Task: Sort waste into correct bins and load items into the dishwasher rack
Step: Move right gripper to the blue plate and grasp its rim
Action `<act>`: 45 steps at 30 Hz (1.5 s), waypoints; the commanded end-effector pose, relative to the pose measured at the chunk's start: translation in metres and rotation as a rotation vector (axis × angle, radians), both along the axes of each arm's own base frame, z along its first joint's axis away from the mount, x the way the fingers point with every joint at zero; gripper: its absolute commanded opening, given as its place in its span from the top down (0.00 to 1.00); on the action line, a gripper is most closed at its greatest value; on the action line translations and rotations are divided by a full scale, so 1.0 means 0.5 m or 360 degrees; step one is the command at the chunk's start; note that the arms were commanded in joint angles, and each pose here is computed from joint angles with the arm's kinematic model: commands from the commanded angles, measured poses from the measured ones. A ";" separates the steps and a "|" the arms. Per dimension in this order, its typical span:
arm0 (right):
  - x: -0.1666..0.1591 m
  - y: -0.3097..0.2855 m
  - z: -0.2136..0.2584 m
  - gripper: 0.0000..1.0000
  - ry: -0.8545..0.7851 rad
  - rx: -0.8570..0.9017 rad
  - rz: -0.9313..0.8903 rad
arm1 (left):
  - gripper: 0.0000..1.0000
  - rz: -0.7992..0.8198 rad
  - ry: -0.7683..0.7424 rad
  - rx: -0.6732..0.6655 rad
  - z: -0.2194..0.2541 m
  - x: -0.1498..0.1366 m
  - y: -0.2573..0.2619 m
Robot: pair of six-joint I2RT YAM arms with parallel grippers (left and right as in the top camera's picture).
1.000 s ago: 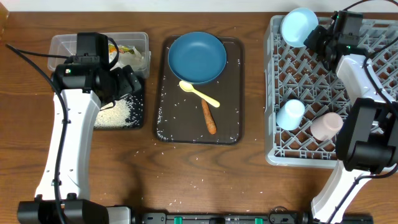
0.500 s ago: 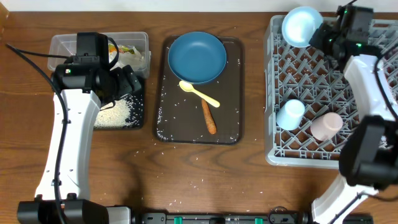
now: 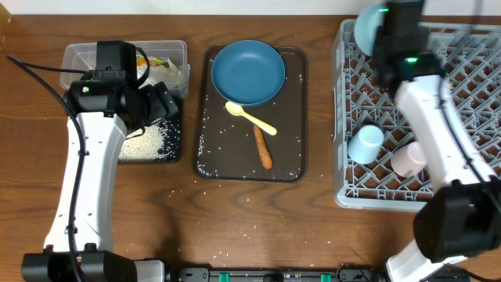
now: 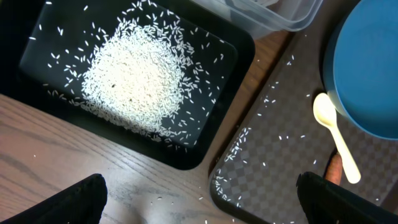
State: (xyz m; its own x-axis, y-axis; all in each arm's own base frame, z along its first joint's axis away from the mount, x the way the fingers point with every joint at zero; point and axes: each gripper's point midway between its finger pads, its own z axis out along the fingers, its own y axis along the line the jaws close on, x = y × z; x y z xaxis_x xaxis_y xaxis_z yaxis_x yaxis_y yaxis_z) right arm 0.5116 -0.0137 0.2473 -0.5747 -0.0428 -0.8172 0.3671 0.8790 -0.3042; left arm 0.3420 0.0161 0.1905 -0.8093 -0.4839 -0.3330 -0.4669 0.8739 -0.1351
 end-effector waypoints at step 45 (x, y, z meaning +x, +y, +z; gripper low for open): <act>-0.033 0.174 -0.246 0.48 0.0587 -0.0415 0.0177 | 0.01 0.0010 0.0015 0.0020 -0.004 -0.001 0.007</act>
State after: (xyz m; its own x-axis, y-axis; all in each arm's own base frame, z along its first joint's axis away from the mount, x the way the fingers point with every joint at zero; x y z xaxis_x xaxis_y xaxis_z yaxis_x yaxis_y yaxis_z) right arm 0.4904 0.0652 0.1195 -0.8181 -0.3383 -0.4651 0.0743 0.7398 -0.6688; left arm 0.3420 0.0162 0.1905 -0.8092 -0.4839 -0.3332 -0.4671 0.8739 -0.1348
